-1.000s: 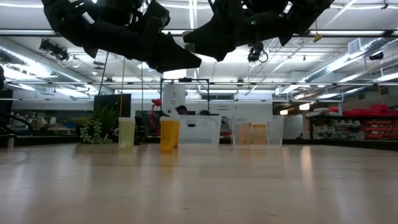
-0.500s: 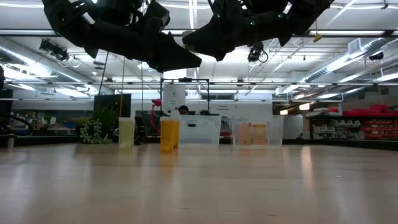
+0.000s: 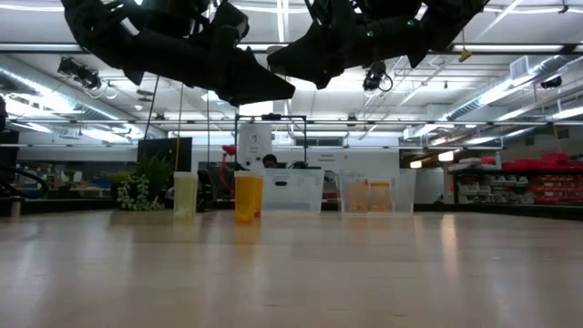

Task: Pick and place medicine bottles into bin by pill shape (circle, oval)
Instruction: Put the bottom right small yellow pill into the left transparent bin

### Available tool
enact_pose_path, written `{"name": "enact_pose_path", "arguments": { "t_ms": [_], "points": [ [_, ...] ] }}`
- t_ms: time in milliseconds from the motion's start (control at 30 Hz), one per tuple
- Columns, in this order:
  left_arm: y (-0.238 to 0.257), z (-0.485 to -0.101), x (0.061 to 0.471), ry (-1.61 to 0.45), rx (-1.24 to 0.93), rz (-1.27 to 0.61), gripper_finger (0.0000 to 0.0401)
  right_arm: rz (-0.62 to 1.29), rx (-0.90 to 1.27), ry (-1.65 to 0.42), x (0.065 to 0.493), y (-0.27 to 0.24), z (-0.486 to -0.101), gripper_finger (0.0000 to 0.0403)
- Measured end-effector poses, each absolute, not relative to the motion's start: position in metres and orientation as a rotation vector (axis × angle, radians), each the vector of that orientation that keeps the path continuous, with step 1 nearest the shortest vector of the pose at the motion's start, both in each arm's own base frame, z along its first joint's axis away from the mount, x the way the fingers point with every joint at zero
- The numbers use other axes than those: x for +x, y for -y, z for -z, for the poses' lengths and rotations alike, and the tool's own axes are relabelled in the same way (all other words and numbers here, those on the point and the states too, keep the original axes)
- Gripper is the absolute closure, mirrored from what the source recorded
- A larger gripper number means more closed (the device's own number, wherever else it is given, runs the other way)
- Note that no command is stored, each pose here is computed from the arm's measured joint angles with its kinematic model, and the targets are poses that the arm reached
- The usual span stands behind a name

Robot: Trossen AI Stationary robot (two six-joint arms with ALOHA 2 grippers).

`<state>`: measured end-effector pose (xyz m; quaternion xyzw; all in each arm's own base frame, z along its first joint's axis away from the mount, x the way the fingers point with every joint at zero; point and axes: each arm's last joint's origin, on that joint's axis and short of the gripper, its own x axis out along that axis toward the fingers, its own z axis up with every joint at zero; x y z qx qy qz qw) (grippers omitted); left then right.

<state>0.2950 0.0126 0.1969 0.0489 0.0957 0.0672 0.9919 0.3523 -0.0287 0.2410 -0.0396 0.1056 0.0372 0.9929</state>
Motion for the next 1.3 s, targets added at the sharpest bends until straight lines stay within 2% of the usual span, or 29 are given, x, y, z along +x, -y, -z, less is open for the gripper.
{"name": "enact_pose_path", "arguments": {
  "t_ms": [100, 367, 500, 633, 867, 1300],
  "points": [
    [-0.013, -0.197, 0.295, -0.194, 0.100, -0.164, 0.0268, -0.060, -0.080, -0.213, 0.352, 0.029, -0.241, 0.0281],
    [-0.014, -0.195, 0.294, -0.218, 0.114, -0.181, 0.0170, -0.051, -0.080, -0.217, 0.352, 0.030, -0.241, 0.0281],
    [-0.014, -0.200, 0.290, -0.229, 0.124, -0.202, 0.0140, -0.048, -0.078, -0.233, 0.352, 0.031, -0.239, 0.0281],
    [-0.014, -0.210, 0.280, -0.222, 0.132, -0.215, 0.0138, -0.039, -0.076, -0.243, 0.351, 0.034, -0.238, 0.0281],
    [-0.009, -0.207, 0.244, -0.184, 0.102, -0.211, 0.0161, -0.022, -0.089, -0.251, 0.350, 0.042, -0.237, 0.0281],
    [-0.009, -0.169, 0.179, -0.016, -0.076, -0.224, 0.0170, 0.025, -0.100, -0.193, 0.349, 0.058, -0.243, 0.0281]
  ]
}}
